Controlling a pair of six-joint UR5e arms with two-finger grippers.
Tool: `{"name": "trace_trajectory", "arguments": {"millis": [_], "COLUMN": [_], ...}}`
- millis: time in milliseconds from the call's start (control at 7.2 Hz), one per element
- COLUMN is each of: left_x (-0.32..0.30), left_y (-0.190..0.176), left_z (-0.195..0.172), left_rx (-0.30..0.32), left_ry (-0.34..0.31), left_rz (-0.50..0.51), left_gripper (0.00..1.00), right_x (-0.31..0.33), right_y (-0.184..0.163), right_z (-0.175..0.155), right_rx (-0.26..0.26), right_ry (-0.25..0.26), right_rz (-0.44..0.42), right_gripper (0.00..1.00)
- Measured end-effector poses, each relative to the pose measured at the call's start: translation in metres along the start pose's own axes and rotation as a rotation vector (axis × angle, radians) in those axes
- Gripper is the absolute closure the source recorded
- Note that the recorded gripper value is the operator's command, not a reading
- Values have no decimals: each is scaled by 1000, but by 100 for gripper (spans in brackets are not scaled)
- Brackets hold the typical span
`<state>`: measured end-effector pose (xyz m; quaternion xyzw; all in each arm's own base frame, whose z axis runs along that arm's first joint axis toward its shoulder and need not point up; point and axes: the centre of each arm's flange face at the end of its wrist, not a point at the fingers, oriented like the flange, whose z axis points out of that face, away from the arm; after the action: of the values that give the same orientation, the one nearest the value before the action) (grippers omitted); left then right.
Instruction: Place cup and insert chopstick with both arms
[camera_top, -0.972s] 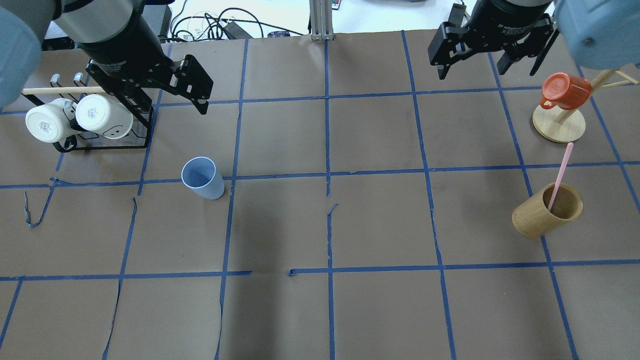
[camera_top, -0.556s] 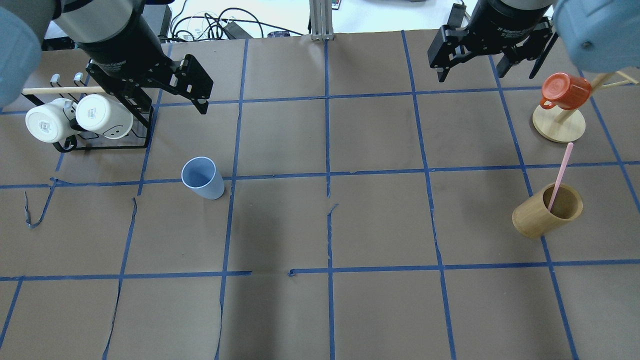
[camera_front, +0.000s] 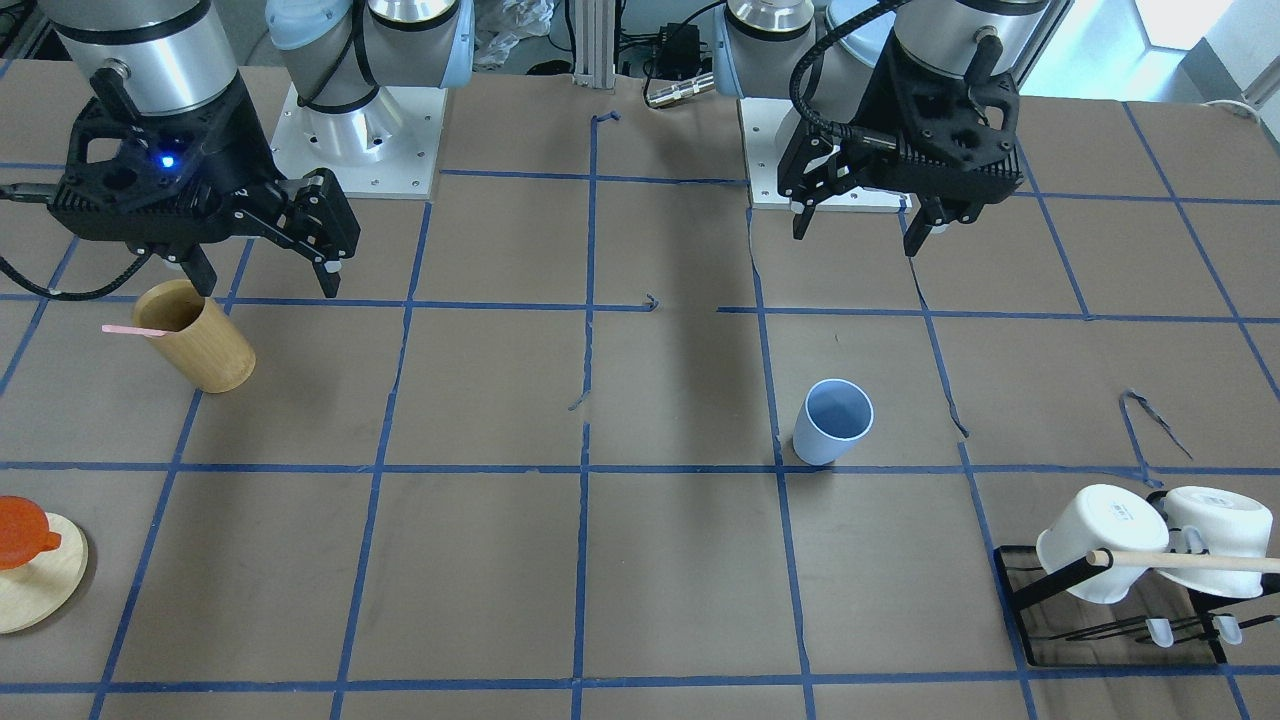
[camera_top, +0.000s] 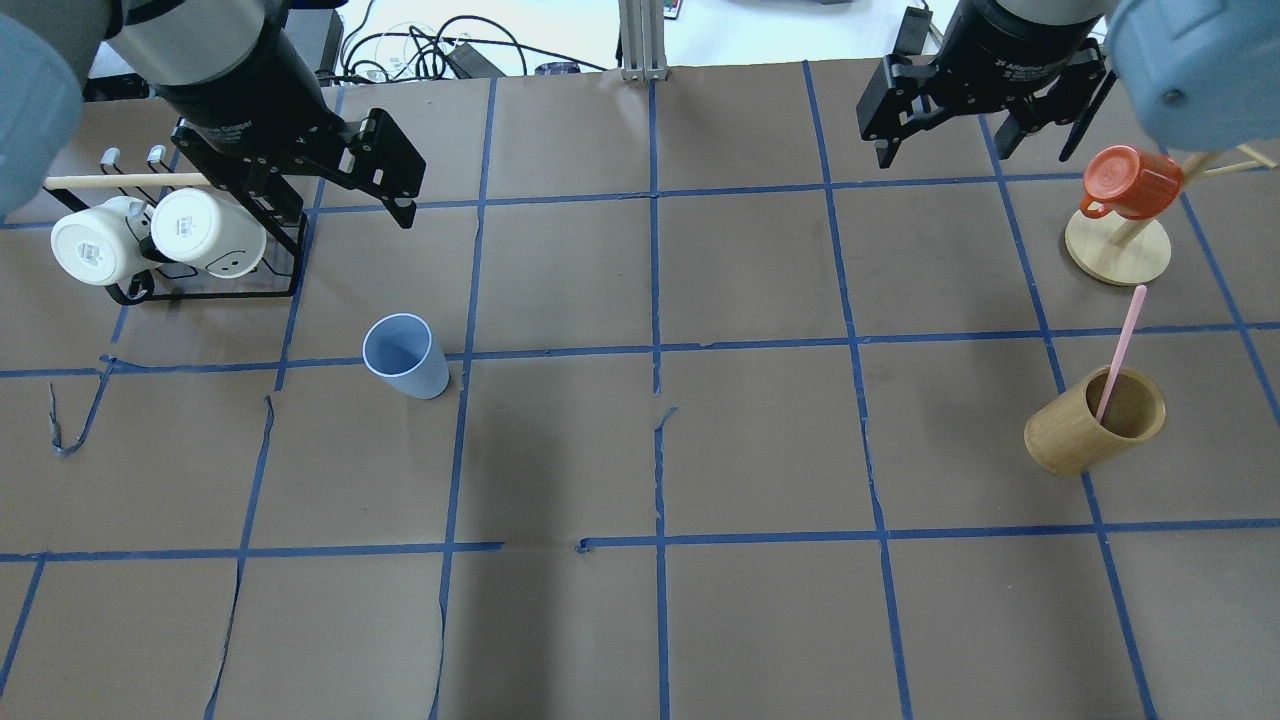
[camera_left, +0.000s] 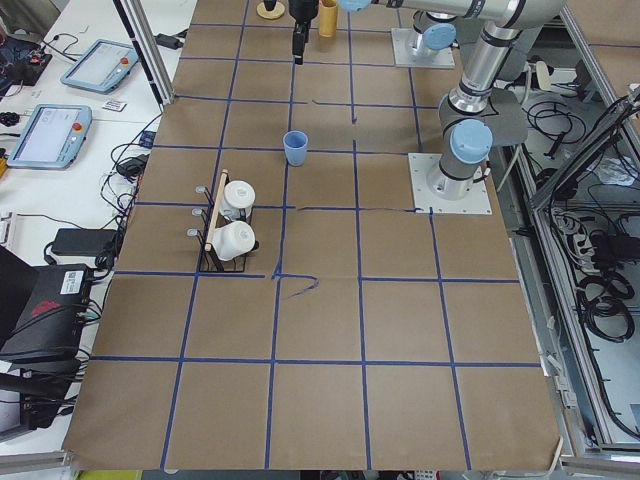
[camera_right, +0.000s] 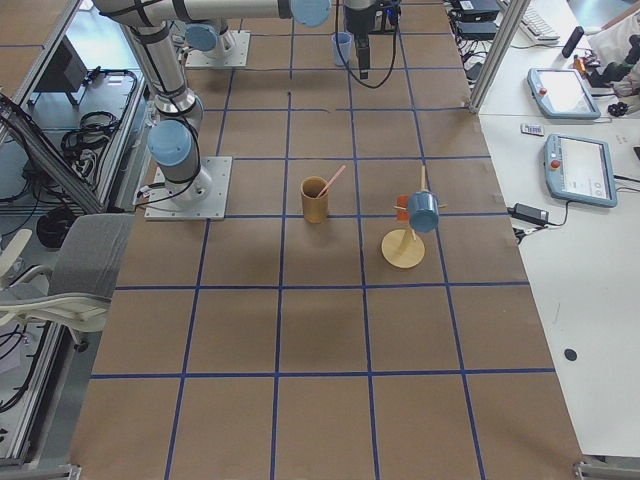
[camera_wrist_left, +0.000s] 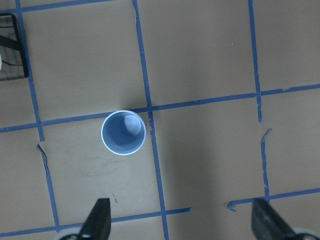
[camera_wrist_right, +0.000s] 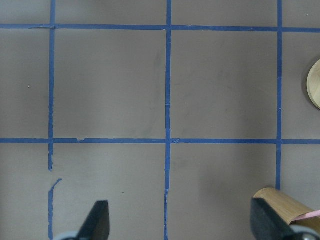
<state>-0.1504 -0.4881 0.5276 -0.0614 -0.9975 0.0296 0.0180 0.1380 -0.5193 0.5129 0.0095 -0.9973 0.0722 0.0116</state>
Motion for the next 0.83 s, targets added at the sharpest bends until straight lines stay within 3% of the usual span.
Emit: {"name": "trace_trajectory", "arguments": {"millis": [833], "left_x": [-6], "left_y": [-1], "left_z": [8], "left_rx": [-10], "left_ry": [7], "left_rz": [-1], "left_gripper": [0], "right_x": [3], "right_y": [0], "right_z": [3], "right_rx": [-10], "right_ry": [0], "right_rz": [7], "right_gripper": [0]}}
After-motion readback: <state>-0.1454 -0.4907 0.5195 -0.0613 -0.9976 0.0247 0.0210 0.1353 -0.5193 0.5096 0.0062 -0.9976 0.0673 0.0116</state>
